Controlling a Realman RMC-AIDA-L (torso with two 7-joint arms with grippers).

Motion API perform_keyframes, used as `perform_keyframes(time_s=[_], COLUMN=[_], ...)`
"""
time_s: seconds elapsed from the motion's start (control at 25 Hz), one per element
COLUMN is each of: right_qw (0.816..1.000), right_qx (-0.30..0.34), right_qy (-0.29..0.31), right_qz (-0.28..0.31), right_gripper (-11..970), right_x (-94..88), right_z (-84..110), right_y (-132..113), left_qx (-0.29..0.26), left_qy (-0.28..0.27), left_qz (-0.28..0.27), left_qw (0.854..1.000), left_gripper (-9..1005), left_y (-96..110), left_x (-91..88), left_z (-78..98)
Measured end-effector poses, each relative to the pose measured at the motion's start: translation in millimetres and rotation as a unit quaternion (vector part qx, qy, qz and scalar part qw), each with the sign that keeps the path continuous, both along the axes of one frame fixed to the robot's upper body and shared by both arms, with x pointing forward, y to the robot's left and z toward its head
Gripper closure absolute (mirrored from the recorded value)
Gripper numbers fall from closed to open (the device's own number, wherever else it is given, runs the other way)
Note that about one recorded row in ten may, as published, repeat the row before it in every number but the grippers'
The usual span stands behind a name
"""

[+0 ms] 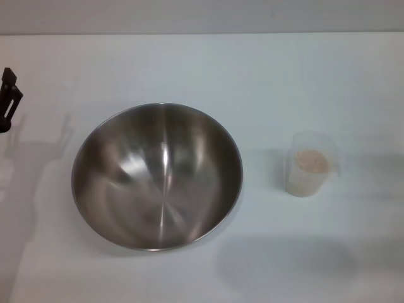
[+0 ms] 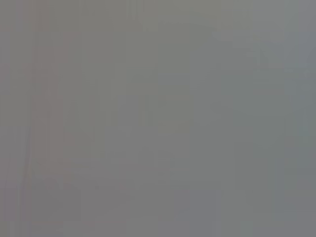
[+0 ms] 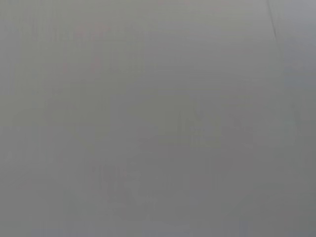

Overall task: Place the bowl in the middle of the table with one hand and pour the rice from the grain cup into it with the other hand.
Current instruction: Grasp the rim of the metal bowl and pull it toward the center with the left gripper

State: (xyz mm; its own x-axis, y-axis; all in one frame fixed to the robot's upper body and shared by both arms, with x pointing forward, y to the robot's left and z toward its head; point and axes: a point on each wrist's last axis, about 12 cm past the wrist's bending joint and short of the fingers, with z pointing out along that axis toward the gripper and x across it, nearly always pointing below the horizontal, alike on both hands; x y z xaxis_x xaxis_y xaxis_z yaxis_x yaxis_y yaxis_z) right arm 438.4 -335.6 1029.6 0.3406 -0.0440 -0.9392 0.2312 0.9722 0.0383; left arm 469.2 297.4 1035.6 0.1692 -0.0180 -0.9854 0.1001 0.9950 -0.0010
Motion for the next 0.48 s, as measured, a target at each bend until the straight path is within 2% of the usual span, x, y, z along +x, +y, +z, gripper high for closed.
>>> perform_keyframes(time_s=[0.12,0.24,0.32,0.36,0.48], right_qw=[1.0,1.0,1.0,1.0,1.0], right_qx=[0.0,0.0,0.0,0.0,0.0], right_qy=[0.0,0.001,0.001,0.001,0.001], right_qz=[-0.001,-0.001,-0.001,-0.001,-0.001], right_gripper=[119,119,120,120,120], right_x=[-0.5,-0.6,-0.7,-0.7,-0.7], right_z=[-0.2,-0.3,-0.3,-0.3,-0.3], right_y=[0,0,0,0,0], left_qx=[0.022,0.03,0.056,0.056,0.069], left_qy=[0.021,0.027,0.07,0.07,0.128], left_qz=[-0.008,-0.012,-0.038,-0.038,-0.046], left_qw=[1.0,0.999,0.995,0.995,0.988], left_gripper=[133,133,132,132,132], left_y=[-4,-7,-15,-15,-20], left_x=[10.3,14.0,30.2,30.2,44.2], left_z=[12.6,17.8,46.5,46.5,73.2])
